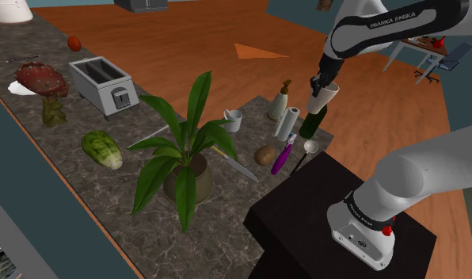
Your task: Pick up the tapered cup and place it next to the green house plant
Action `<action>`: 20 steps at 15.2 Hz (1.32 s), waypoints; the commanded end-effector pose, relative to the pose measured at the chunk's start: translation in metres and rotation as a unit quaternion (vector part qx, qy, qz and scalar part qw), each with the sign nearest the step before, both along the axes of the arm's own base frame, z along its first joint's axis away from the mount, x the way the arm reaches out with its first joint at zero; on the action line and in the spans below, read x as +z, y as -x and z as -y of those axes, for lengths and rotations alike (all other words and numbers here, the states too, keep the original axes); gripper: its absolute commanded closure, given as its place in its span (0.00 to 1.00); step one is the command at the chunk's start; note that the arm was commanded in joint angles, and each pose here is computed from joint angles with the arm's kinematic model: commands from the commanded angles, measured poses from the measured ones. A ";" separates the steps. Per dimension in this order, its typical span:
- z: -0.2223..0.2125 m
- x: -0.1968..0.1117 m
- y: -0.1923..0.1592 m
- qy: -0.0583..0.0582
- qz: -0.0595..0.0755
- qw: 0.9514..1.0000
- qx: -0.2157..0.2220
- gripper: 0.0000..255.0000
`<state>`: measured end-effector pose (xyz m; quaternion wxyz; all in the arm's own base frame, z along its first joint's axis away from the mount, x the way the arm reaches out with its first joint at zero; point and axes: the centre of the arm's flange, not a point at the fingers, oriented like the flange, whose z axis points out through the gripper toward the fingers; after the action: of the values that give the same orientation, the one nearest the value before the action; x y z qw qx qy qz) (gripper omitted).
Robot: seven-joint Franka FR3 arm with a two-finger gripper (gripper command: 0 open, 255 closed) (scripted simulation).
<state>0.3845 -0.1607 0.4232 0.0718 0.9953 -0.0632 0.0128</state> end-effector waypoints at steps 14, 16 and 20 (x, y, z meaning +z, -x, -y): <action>-0.001 0.079 0.000 0.000 0.000 1.000 0.000 1.00; -0.001 0.090 0.000 0.000 0.000 1.000 0.000 1.00; -0.001 0.111 0.000 0.000 0.000 1.000 0.000 1.00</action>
<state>0.3858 -0.1597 0.5284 0.0718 0.9953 -0.0632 0.0127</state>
